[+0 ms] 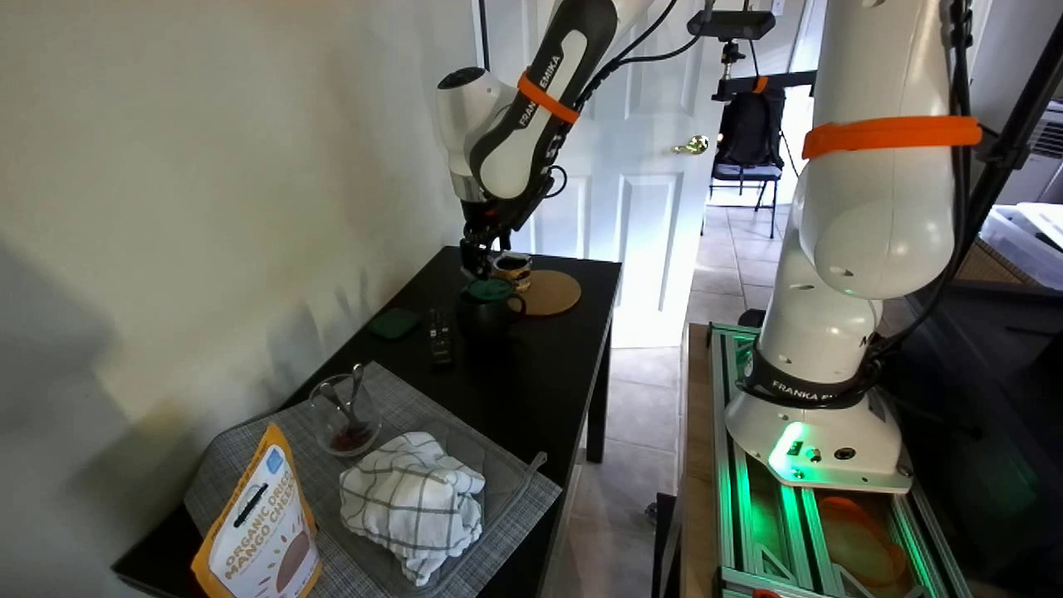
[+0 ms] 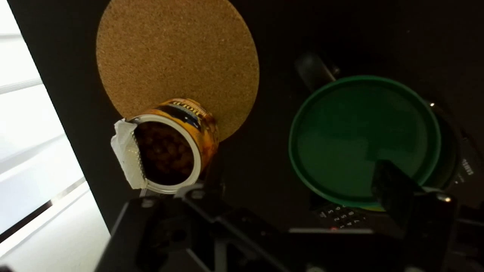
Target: Move the green lid from the can to the black cup
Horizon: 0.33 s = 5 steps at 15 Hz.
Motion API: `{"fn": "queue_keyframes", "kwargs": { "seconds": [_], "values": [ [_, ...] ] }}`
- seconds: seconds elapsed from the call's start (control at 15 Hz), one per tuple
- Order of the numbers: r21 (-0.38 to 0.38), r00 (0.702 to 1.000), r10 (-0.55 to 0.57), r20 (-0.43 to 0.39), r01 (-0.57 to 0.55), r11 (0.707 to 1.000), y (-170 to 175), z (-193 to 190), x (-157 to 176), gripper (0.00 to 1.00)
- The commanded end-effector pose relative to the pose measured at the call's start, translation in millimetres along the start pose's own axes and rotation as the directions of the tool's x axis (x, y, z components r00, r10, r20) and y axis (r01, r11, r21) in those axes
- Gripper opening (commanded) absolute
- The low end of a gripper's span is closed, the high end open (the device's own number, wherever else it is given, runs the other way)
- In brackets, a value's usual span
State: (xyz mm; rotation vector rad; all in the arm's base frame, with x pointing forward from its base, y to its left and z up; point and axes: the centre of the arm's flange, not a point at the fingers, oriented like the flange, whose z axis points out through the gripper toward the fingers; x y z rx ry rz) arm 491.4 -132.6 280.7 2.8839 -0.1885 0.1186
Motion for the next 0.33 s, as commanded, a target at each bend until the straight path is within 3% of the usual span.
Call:
{"fn": "queue_keyframes", "kwargs": {
  "seconds": [0.0, 0.13, 0.2, 0.27],
  "values": [
    [0.011, 0.998, -0.013, -0.063, 0.014, 1.000, -2.1, -12.8, -13.1, 1.00],
    [0.025, 0.988, -0.091, -0.125, 0.095, 0.995, -2.3, -25.8, -13.5, 1.00],
    [0.013, 0.996, -0.039, -0.074, 0.040, 0.999, -1.5, -14.3, 2.0, 1.00],
    [0.016, 0.994, -0.059, -0.096, 0.061, 0.998, -2.5, -18.3, 1.4, 1.00]
  ]
}}
